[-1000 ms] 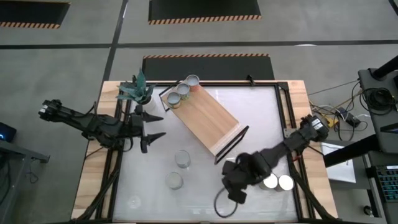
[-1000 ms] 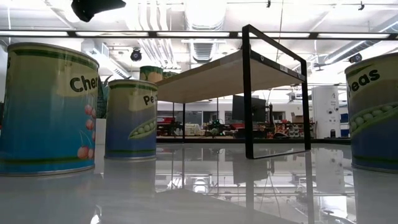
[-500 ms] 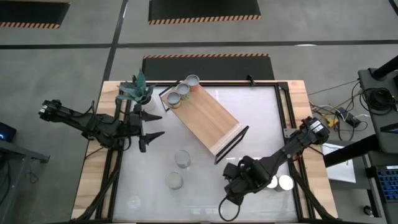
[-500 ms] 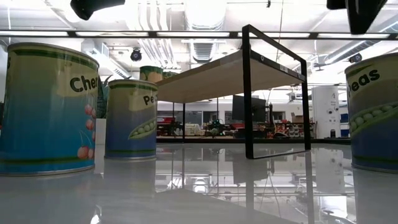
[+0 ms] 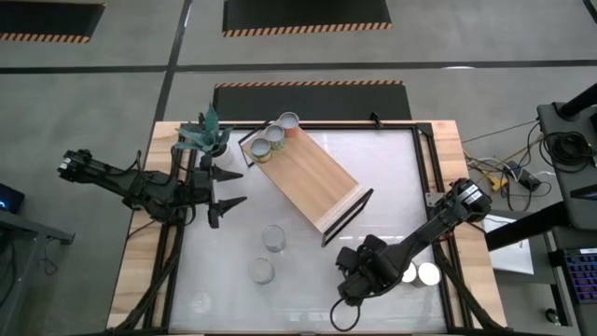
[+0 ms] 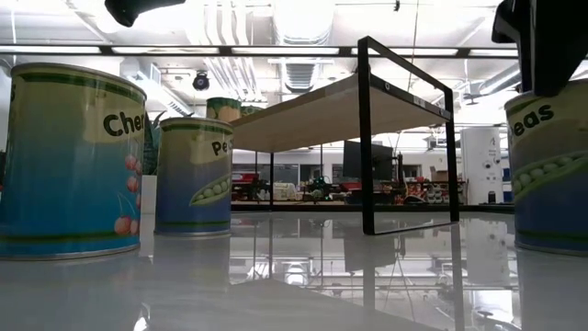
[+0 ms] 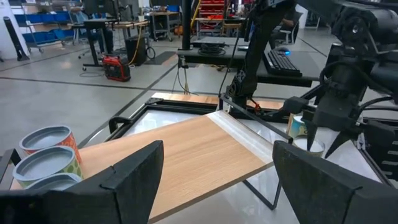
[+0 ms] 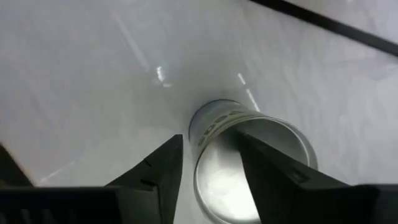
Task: Pick and place cans onto a shelf
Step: Put the canned peas on the shelf
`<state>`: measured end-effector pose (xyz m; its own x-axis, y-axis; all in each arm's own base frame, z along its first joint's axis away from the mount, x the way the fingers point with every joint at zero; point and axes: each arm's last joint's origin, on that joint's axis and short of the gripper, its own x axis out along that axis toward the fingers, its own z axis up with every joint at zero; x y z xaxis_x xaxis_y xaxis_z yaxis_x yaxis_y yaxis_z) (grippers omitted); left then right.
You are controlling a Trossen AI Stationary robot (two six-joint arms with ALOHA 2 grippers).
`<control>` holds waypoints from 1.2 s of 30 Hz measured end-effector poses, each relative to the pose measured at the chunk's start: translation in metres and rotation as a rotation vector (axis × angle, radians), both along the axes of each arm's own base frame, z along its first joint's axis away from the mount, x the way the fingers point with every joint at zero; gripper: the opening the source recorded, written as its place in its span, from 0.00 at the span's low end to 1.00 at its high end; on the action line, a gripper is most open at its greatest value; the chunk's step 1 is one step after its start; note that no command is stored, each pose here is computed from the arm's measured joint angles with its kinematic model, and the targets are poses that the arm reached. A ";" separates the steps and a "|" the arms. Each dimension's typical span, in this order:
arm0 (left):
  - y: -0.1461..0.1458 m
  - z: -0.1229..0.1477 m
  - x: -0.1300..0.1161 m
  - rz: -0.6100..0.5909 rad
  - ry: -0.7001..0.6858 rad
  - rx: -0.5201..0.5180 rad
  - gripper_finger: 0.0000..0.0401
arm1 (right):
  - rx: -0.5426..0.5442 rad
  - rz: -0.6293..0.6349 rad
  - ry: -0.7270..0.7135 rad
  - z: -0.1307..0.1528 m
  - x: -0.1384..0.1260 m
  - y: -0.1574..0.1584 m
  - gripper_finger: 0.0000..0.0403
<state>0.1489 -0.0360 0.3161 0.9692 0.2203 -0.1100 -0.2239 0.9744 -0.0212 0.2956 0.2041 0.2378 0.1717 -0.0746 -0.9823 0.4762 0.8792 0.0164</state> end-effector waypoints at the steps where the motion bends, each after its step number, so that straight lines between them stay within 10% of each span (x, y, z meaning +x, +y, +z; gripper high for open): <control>1: 0.000 0.000 0.000 0.000 0.000 0.000 0.71 | -0.010 0.001 0.000 -0.002 0.000 0.000 0.35; 11: 0.000 0.000 0.001 0.000 0.001 0.000 0.71 | -0.036 0.013 -0.007 -0.005 0.001 0.003 0.04; 26: 0.000 0.000 0.001 0.000 0.001 -0.001 0.71 | -0.015 0.117 -0.032 0.015 -0.001 0.006 0.02; 36: 0.000 0.000 0.001 0.000 0.000 -0.004 0.71 | -0.216 0.298 -0.146 0.018 -0.024 0.033 0.06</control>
